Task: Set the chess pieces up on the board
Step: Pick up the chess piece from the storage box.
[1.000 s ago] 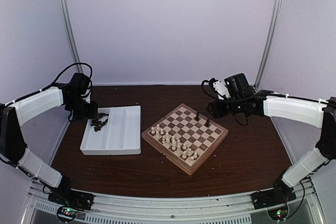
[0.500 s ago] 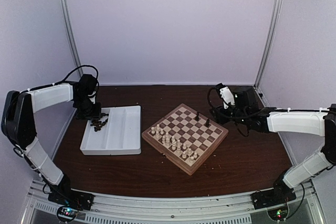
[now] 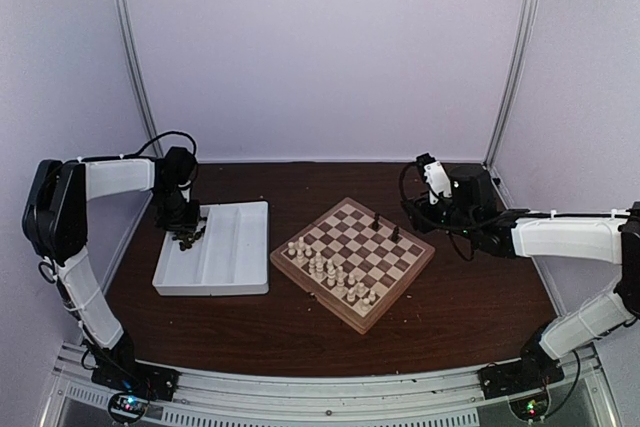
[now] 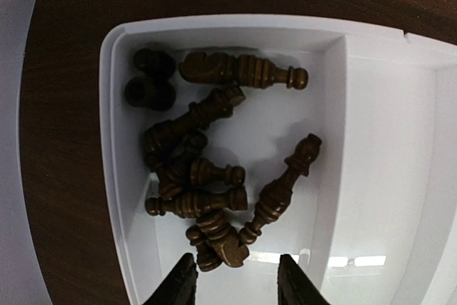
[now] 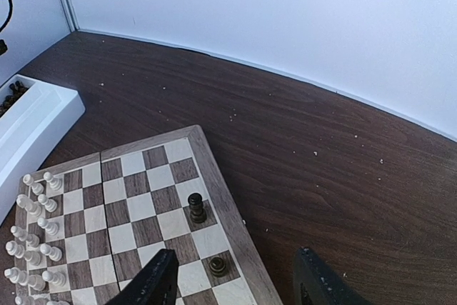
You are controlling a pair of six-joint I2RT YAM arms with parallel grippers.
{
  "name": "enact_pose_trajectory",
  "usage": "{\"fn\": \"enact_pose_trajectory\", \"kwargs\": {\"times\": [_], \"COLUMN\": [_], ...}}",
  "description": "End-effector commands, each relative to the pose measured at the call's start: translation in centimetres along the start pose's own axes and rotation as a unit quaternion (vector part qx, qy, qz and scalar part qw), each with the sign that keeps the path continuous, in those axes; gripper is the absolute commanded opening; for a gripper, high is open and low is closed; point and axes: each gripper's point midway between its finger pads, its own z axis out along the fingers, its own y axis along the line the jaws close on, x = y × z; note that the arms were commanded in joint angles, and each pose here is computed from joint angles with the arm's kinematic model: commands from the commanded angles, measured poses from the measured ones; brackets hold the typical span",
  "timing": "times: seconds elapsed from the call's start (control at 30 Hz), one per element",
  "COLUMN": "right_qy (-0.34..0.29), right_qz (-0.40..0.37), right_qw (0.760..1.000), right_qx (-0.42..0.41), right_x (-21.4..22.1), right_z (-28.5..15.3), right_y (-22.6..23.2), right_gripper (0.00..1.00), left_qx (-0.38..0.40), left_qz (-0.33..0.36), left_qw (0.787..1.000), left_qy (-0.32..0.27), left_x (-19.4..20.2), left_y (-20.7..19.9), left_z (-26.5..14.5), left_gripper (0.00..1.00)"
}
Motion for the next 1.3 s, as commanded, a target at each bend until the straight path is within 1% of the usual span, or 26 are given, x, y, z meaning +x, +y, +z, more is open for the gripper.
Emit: {"fn": "enact_pose_trajectory", "kwargs": {"times": [0.0, 0.13, 0.23, 0.33, 0.4, 0.47, 0.53, 0.6, 0.8, 1.07, 1.13, 1.2, 1.27], "right_qy": [-0.024, -0.027, -0.027, -0.027, -0.028, -0.027, -0.025, -0.024, -0.025, -0.023, -0.021, -0.019, -0.017], "right_qz": [0.006, 0.009, 0.008, 0.009, 0.009, 0.010, 0.010, 0.010, 0.012, 0.012, 0.012, 0.011, 0.011], "right_qw": [1.000, 0.999, 0.999, 0.999, 0.999, 0.999, 0.999, 0.999, 0.999, 0.999, 0.999, 1.000, 1.000], "right_qx": [0.019, 0.025, 0.026, 0.027, 0.026, 0.026, 0.024, 0.024, 0.024, 0.022, 0.022, 0.022, 0.023], "right_x": [-0.8, -0.7, -0.6, -0.6, -0.6, -0.6, -0.4, -0.4, -0.4, -0.3, -0.2, -0.1, -0.1], "right_z": [-0.6, -0.6, -0.5, -0.6, -0.6, -0.4, -0.3, -0.3, -0.2, 0.0, 0.1, 0.3, 0.4], "right_y": [-0.9, -1.1, -1.1, -1.2, -1.1, -1.1, -1.0, -1.0, -1.0, -0.9, -0.9, -0.9, -0.9], "right_gripper": [0.58, 0.58, 0.58, 0.58, 0.58, 0.58, 0.58, 0.58, 0.58, 0.58, 0.59, 0.58, 0.59], "left_qx": [0.008, 0.027, 0.026, 0.011, 0.017, 0.024, 0.030, 0.039, 0.065, 0.067, 0.083, 0.073, 0.074], "left_qz": [-0.019, -0.040, -0.042, -0.052, -0.058, -0.058, -0.058, -0.058, -0.039, -0.017, -0.006, 0.004, 0.010], "left_qw": [0.999, 0.998, 0.997, 0.997, 0.996, 0.996, 0.996, 0.996, 0.996, 0.998, 0.997, 0.997, 0.997], "left_qy": [-0.031, -0.047, -0.054, -0.056, -0.061, -0.063, -0.061, -0.060, -0.041, -0.006, 0.006, 0.025, 0.030], "left_x": [-2.6, -3.8, -4.6, -5.2, -5.8, -6.4, -6.7, -6.9, -6.6, -5.8, -5.4, -4.6, -4.2], "left_y": [0.8, 1.3, 1.8, 3.3, 3.7, 3.6, 3.3, 2.9, 1.7, 1.2, 0.3, 0.0, -0.5], "left_z": [-0.5, -1.3, -1.6, -1.9, -2.1, -2.2, -2.1, -2.0, -0.7, 1.4, 1.7, 2.1, 2.1], "left_gripper": [0.40, 0.40, 0.40, 0.40, 0.39, 0.38, 0.32, 0.31, 0.31, 0.29, 0.30, 0.31, 0.31]}}
